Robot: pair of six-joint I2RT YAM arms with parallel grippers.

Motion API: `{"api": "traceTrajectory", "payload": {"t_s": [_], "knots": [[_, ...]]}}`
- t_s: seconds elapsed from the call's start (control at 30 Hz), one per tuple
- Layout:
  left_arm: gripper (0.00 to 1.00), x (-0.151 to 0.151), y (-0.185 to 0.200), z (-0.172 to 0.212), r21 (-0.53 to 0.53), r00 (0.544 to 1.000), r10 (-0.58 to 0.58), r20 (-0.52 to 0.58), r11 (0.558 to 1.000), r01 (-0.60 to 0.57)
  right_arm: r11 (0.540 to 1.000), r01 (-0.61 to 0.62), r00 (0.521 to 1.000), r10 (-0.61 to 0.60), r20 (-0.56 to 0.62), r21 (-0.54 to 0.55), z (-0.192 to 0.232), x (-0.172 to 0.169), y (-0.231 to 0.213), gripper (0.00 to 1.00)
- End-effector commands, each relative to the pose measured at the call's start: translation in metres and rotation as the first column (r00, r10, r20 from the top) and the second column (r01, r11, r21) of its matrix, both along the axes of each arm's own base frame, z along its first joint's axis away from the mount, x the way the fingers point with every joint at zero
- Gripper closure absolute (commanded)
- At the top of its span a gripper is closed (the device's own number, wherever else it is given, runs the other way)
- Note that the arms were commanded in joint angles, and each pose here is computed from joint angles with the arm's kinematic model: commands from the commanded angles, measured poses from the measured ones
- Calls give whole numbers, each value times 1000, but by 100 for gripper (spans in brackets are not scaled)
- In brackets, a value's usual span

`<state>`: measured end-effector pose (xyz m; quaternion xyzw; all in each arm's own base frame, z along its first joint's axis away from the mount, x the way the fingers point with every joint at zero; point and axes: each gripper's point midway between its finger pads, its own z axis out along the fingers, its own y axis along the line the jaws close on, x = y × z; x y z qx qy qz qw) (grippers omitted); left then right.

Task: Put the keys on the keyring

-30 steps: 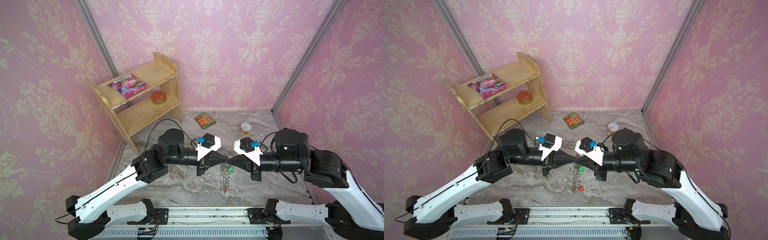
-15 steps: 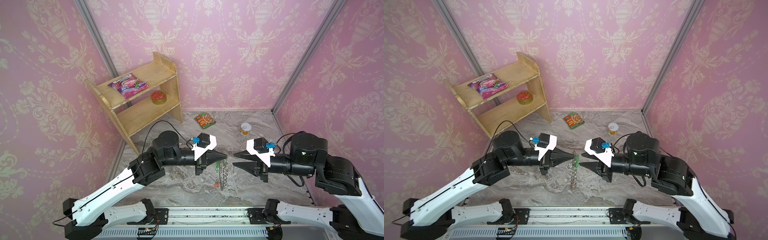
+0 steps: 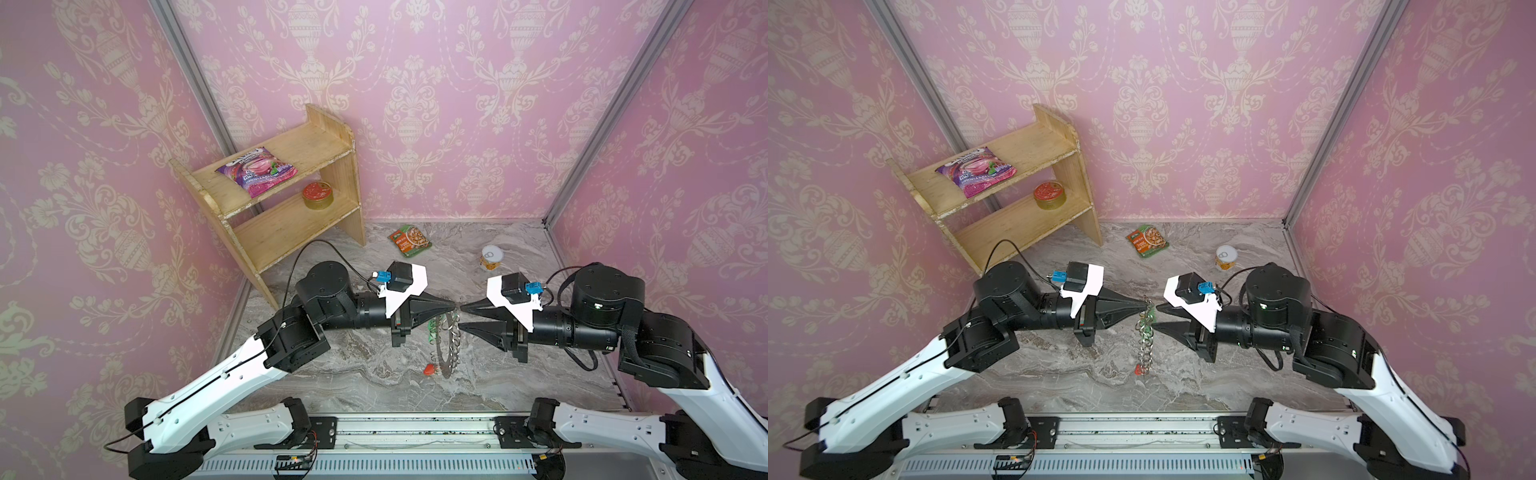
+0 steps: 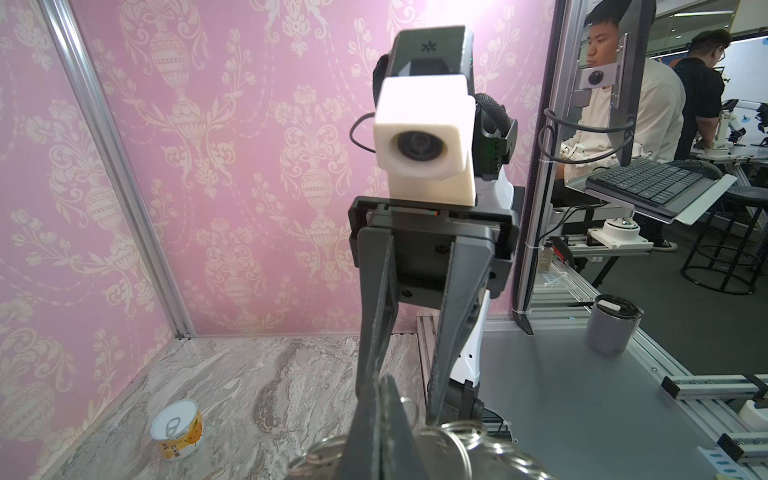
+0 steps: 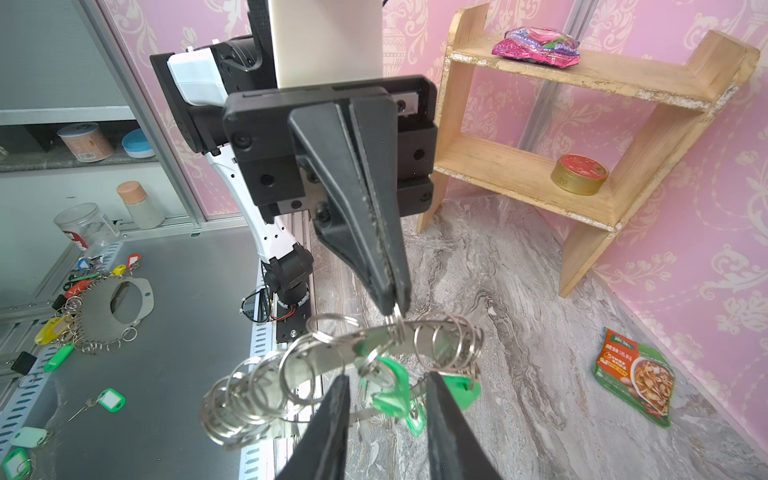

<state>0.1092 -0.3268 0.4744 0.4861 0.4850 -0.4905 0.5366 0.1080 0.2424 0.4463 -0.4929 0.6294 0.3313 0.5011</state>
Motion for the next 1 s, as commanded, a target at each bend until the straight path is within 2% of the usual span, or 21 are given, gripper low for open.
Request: {"api": "traceTrajectory", "payload": {"t_s": [0.0,0.23,0.57,0.97], "knots": [[100,0,3,16,-64,1000,9,22,998,-7,999,-13,1000,14,-16,32,4,0,5,70],[100,0,5,23,-100,999,12,34,995,-8,1000,-21,999,21,-38,16,-5,3,12,72],[100,0,8,30,-137,999,22,44,990,-16,999,-32,998,34,-44,40,-1,1,15,95],[100,3,6,35,-204,999,27,37,979,-19,989,-91,993,100,-70,112,1,-2,32,97]]}}
